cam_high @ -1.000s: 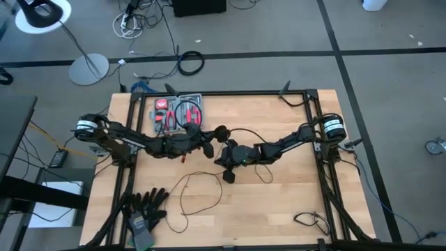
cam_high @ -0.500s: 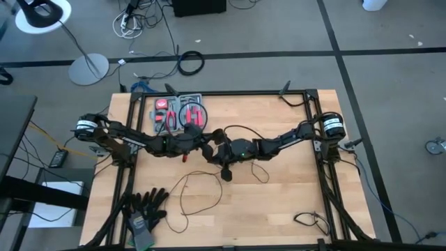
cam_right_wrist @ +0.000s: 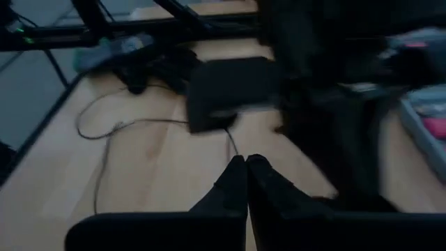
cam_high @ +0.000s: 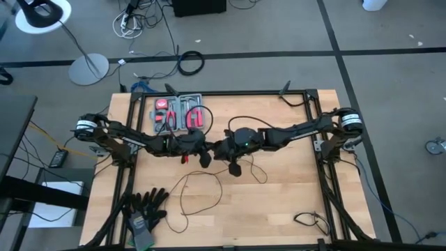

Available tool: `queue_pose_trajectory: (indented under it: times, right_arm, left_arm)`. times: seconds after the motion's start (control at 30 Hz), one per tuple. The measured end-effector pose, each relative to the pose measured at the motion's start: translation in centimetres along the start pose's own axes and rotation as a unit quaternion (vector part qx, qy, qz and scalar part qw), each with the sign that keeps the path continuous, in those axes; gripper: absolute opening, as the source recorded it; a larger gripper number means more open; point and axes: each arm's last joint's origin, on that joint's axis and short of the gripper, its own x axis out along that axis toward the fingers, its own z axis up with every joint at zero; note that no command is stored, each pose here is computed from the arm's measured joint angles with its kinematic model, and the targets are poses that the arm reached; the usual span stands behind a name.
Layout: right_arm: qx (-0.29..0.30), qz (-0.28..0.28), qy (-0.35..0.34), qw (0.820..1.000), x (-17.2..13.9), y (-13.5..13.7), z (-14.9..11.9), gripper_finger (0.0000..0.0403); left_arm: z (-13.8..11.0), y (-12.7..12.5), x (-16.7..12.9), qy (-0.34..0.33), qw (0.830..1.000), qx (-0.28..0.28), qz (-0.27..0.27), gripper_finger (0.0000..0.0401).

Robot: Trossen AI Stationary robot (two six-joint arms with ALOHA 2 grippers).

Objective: Coil cords
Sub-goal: Coil the black wire onto the spool

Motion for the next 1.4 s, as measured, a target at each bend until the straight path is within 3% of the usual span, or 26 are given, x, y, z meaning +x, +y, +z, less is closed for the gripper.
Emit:
queue_pose_trajectory:
  times: [0.13,0.5,0.73,0.83,1.03,1.2,1.4]
  right_arm:
    - [-0.002,-0.043,0.018,0.999,-0.8,-0.5,0.1,0.0]
    - [-0.001,-0.088,0.045,0.995,-0.9,-0.9,-0.4,0.0]
    - [-0.019,-0.064,-0.012,0.998,-0.8,-0.7,0.7,0.0]
    - [-0.019,-0.083,-0.011,0.996,-0.9,-0.9,0.7,0.0]
    - [0.003,-0.103,0.046,0.994,-1.0,-1.5,-0.5,0.0]
    - [0.017,-0.127,0.099,0.987,-1.6,-1.5,-1.3,0.0001]
    - [0.032,-0.139,0.156,0.977,-2.1,-1.8,-2.3,0.0028]
  left_arm:
    - [0.0,-0.2,0.0,0.014,0.999,0.0,-0.039,0.0]
    - [-0.1,-0.5,0.0,0.033,0.996,0.002,-0.085,0.0]
    - [-0.1,-0.5,-0.1,0.03,0.996,0.001,-0.084,0.0]
    - [-0.1,-0.5,-0.1,0.033,0.996,0.002,-0.085,0.0]
    - [-0.2,-0.5,-0.1,0.036,0.996,0.002,-0.085,0.0]
    - [-0.1,-0.3,0.0,0.019,0.998,0.001,-0.055,0.0]
    - [0.2,-0.1,0.0,-0.004,1.0,-0.006,-0.025,0.0]
